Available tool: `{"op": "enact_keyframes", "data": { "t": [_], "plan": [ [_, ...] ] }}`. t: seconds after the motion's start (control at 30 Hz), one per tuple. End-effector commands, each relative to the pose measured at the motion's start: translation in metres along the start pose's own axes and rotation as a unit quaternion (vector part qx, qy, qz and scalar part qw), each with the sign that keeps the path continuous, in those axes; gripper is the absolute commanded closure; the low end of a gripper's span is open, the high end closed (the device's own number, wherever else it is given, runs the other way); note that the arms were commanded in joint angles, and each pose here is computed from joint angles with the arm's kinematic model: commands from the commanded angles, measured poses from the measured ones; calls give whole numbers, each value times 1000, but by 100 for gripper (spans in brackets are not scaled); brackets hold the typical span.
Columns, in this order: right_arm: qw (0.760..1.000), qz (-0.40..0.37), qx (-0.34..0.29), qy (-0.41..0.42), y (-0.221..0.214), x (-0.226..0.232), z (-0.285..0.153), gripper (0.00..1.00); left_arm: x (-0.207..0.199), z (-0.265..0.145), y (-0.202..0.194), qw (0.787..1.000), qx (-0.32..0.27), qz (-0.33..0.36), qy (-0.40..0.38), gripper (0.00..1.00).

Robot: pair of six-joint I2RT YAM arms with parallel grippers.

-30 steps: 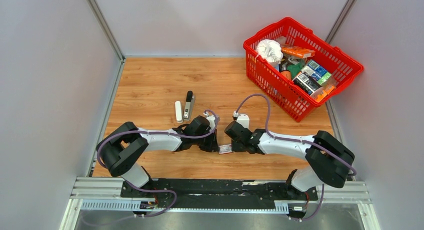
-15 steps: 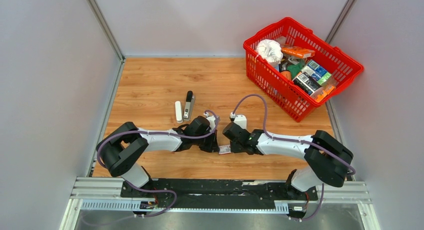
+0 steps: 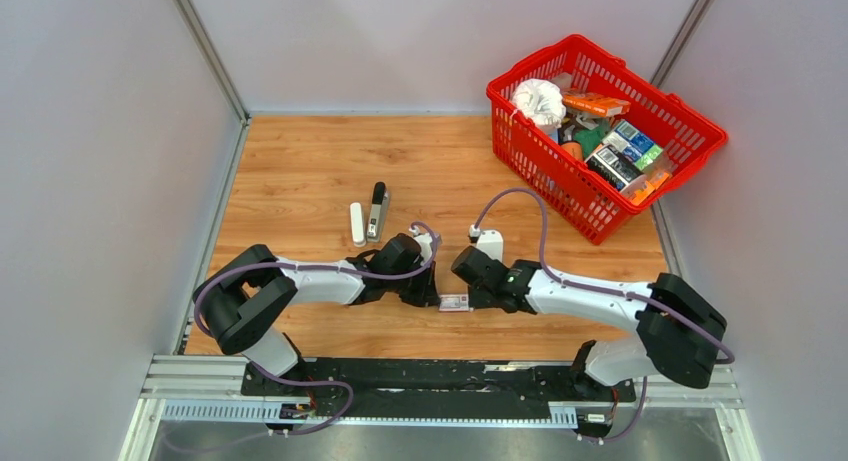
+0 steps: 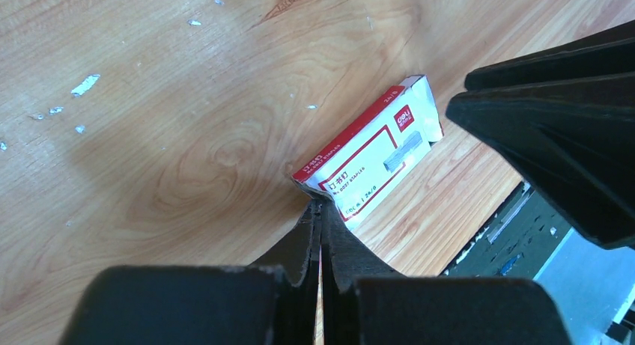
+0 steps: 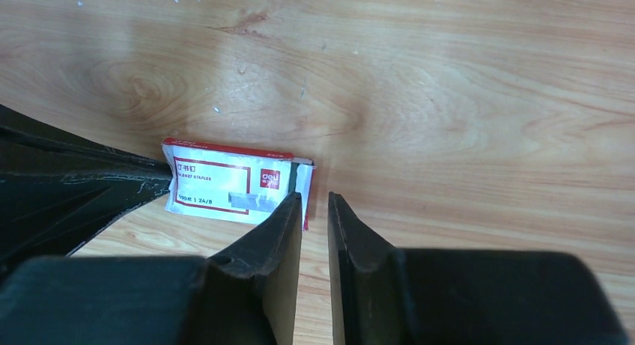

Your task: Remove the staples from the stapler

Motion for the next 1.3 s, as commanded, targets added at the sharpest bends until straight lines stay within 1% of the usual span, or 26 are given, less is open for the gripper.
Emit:
{"op": "enact_keyframes", "data": {
  "t": [0.0, 0.17, 0.27, 0.47, 0.87, 1.27],
  "plan": [
    [999, 27, -36, -6, 13, -2, -13, 78, -6, 0, 2, 1000, -5, 12, -10, 100],
    [998, 34, -35, -26, 9, -10, -11, 78, -7, -1, 2, 1000, -8, 13, -10, 100],
    [998, 36, -31, -38, 7, -13, -6, 82, -7, -2, 0, 1000, -7, 11, -9, 100],
    [998, 44, -23, -46, 0, -15, 5, 100, -7, -5, -1, 1000, -8, 13, -5, 100],
    [999, 45, -12, -12, -7, -6, 13, 100, -9, -3, -3, 1000, -8, 13, -5, 100],
    [997, 50, 13, 49, -13, 16, 17, 100, -9, -1, -5, 1000, -5, 13, -4, 100]
  ]
}}
Point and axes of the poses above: each gripper's point midway between its finger pads, its own z axis out along the fingers, its own x axis along the line the jaws close on, y = z × x, the point moved 4 cm from there along -z, back along the fingers, and after that the axes turned 4 degrees about z, right-handed, at the moved point
